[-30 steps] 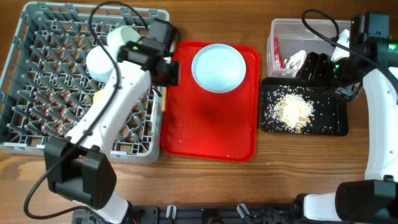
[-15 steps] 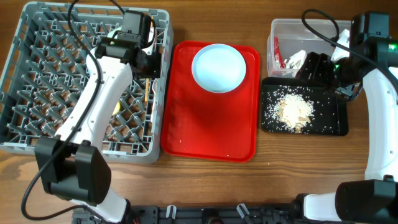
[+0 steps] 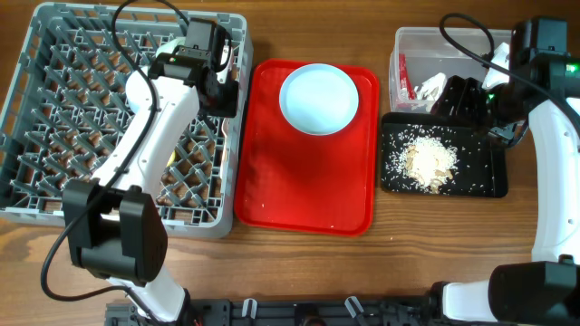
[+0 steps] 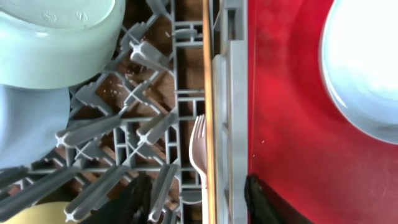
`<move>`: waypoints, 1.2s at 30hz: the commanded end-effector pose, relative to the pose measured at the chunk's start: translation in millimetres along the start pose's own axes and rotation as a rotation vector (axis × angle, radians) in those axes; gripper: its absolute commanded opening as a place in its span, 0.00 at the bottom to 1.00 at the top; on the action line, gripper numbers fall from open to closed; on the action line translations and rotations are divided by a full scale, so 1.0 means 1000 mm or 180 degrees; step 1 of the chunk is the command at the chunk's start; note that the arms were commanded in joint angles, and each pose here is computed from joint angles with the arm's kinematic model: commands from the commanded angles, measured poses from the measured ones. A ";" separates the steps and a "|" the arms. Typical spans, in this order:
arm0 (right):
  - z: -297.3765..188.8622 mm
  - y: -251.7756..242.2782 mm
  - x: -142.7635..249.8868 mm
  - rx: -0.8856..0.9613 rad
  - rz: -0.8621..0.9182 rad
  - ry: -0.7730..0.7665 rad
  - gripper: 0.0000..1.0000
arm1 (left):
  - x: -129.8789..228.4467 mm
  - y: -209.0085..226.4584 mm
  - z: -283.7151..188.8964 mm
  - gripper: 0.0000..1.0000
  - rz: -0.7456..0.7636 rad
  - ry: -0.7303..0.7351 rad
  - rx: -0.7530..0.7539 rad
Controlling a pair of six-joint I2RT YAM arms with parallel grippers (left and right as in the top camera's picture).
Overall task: Sort waste into correct bins and load items into the dishwasher rack
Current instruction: 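Place the chopstick into the dish rack with the left gripper, then grasp the rim of the light-blue plate with the left gripper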
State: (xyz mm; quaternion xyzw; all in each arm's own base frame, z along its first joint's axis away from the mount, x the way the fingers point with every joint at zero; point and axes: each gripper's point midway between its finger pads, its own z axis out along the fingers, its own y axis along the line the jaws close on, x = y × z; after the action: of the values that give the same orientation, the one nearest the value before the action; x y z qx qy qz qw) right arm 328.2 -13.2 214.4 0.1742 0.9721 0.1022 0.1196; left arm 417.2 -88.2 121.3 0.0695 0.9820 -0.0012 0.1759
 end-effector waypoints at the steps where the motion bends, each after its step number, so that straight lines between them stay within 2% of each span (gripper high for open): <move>1: -0.007 0.002 -0.003 -0.0045 -0.0022 -0.0071 0.91 | -0.029 -0.035 -0.030 0.54 0.0127 -0.0437 0.0393; 2: -0.007 0.002 -0.003 -0.0044 -0.0021 -0.0072 0.91 | -0.036 -0.048 -0.035 0.58 0.0179 -0.0551 0.0516; 8: -0.007 0.002 -0.003 -0.0045 -0.0020 -0.0071 0.91 | -0.059 -0.120 -0.042 0.63 0.0629 -0.0982 0.0901; 14: -0.007 0.002 -0.003 -0.0043 -0.0008 -0.0070 0.93 | -0.047 -0.192 -0.017 0.66 0.1513 -0.1073 0.1039; 18: -0.007 0.002 -0.003 -0.0044 -0.0005 -0.0072 0.95 | -0.027 -0.223 0.012 0.67 0.1992 -0.0955 0.1070; 22: -0.007 0.002 -0.003 -0.0043 -0.0001 -0.0069 0.95 | -0.009 -0.238 0.041 0.68 0.2131 -0.0764 0.1077; 29: -0.007 0.002 -0.003 -0.0045 -0.0003 -0.0070 0.95 | 0.022 -0.245 0.079 0.62 0.2212 -0.0396 0.1063; 32: -0.007 0.002 -0.003 -0.0045 -0.0004 -0.0071 0.95 | 0.038 -0.241 0.087 0.56 0.2239 -0.0178 0.1037; 36: -0.007 0.002 -0.003 -0.0045 -0.0009 -0.0071 0.96 | 0.058 -0.231 0.090 0.41 0.2250 0.0113 0.0994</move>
State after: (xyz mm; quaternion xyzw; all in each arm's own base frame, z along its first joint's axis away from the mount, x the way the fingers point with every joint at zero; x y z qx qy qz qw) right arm 328.3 -13.2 214.4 0.1742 0.9720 0.1022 0.1198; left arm 372.2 -312.5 20.2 0.4220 0.8878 -0.0902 0.1599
